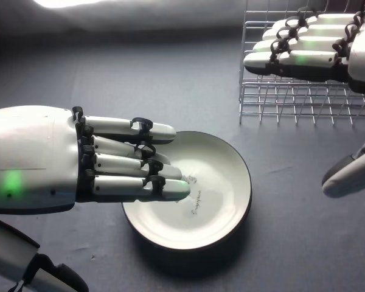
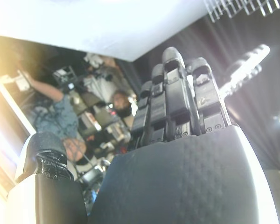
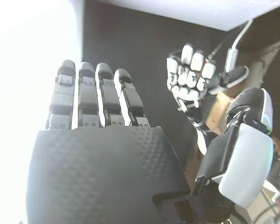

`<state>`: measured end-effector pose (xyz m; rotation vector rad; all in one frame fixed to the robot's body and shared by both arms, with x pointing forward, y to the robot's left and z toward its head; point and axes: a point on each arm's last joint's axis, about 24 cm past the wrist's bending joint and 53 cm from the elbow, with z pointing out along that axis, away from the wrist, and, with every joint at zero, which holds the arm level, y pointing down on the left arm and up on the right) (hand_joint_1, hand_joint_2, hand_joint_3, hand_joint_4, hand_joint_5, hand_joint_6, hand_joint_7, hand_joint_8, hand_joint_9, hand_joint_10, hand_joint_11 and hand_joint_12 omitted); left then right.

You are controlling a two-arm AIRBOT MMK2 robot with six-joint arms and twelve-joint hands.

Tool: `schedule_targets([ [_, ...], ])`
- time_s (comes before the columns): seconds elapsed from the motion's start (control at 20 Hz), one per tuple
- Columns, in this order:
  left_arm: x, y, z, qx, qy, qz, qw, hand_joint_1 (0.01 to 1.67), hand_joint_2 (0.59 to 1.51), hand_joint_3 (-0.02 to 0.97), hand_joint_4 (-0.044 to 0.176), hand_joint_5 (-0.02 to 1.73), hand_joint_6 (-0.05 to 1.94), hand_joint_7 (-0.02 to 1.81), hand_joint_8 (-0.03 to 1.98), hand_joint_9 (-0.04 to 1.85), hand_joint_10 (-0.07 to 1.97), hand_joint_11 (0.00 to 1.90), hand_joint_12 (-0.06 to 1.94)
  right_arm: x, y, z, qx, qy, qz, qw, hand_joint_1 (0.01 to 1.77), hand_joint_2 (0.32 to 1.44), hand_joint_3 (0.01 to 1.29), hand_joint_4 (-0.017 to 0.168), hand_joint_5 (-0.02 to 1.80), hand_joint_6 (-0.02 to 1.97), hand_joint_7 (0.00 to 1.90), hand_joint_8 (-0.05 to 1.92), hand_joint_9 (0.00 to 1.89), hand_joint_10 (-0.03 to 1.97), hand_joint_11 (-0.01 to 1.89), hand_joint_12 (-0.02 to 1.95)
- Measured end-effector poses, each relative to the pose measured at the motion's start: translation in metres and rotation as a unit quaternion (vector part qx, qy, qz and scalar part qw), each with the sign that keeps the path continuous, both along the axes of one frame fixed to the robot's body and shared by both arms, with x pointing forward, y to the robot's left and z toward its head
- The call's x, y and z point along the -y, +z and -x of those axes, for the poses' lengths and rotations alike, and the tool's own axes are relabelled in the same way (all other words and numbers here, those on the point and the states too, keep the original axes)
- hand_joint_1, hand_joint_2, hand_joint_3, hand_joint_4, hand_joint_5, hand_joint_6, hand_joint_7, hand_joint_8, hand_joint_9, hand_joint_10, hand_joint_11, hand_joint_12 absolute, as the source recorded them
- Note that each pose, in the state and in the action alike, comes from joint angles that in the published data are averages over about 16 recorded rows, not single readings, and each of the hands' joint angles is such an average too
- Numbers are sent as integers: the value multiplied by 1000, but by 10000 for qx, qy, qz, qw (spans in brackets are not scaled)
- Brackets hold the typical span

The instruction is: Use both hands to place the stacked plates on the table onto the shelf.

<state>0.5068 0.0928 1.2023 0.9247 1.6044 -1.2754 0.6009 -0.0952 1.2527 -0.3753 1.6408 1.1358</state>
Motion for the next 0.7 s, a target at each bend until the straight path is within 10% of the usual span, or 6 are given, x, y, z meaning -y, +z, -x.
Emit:
schedule_targets([
  [0.7, -8, 1, -6, -58, -79, -117, 9999, 27, 990, 62, 2, 20, 19, 16, 14, 20, 9, 17, 10, 3, -8, 4, 30, 150, 66, 9999, 27, 1036, 20, -1, 17, 24, 16, 16, 14, -3, 18, 18],
])
